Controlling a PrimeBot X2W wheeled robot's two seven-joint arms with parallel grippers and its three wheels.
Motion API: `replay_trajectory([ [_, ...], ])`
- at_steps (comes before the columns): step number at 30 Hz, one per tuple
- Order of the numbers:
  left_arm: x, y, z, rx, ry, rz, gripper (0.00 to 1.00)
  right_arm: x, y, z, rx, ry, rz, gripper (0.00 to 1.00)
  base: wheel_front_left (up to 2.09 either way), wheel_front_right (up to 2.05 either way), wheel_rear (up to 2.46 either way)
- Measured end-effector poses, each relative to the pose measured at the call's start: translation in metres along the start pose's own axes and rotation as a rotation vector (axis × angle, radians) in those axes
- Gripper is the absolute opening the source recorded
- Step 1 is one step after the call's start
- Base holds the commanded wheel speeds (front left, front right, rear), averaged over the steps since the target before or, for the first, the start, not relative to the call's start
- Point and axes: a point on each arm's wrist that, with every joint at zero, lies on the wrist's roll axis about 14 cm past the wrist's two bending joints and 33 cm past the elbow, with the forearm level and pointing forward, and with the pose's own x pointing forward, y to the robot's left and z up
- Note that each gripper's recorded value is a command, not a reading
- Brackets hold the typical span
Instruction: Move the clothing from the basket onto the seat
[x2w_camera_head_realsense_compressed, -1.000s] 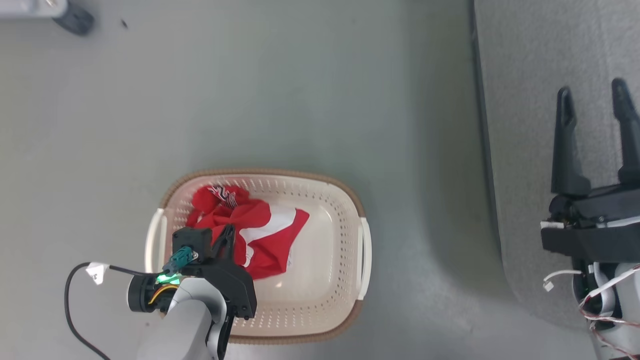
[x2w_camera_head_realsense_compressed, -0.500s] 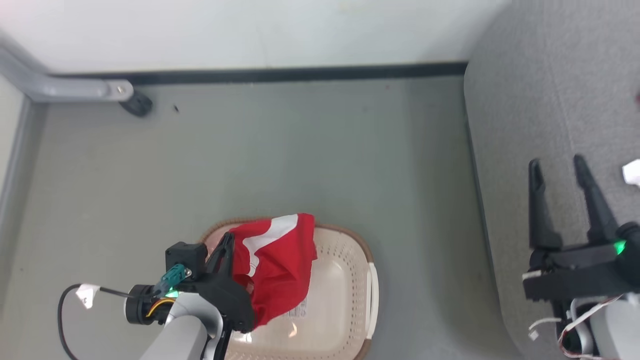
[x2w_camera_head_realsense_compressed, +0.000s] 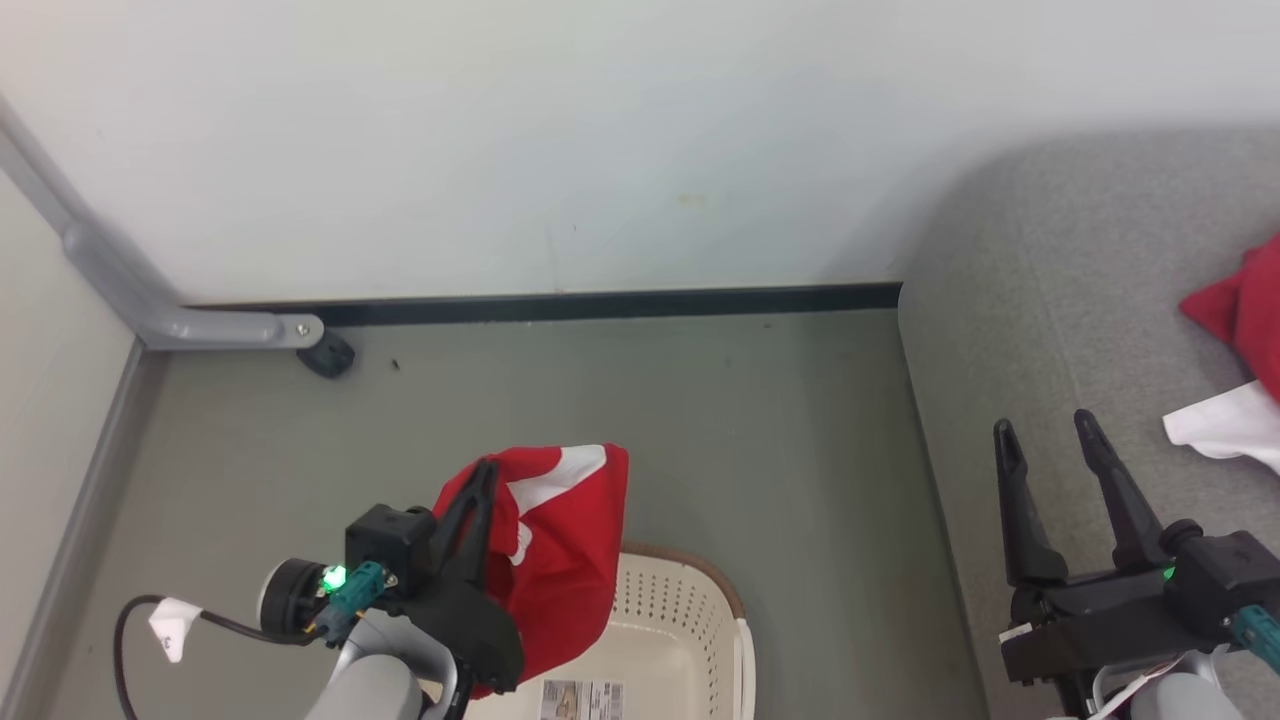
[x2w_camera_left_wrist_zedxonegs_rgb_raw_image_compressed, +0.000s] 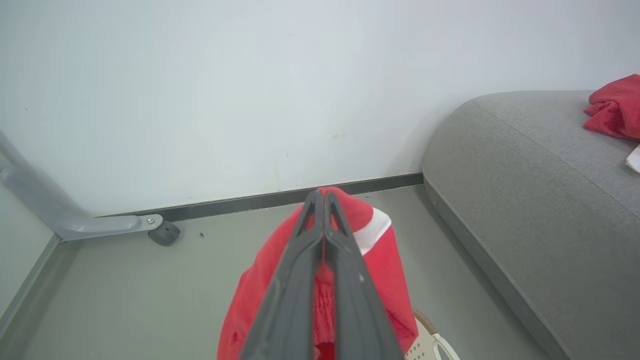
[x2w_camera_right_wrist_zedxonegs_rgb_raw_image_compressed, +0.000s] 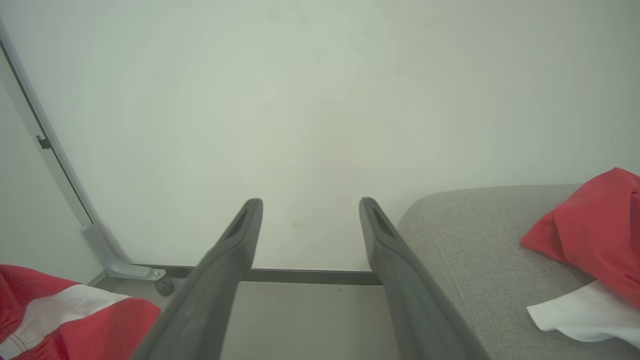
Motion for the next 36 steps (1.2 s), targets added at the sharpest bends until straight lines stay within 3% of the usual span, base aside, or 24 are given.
replay_trajectory([
  [20, -0.033, -0.105, 0.059, 0.032, -0.206, -0.319, 0.0, -0.045, 0.011, 0.015, 0.021, -0.024, 0.003, 1.0, 0.0, 0.0, 0.0],
  [36, -0.044, -0.126, 0.076, 0.046, -0.244, -0.379, 0.0, -0.06, 0.041, 0.006, 0.066, 0.012, 0.08, 1.0, 0.0, 0.0, 0.0],
])
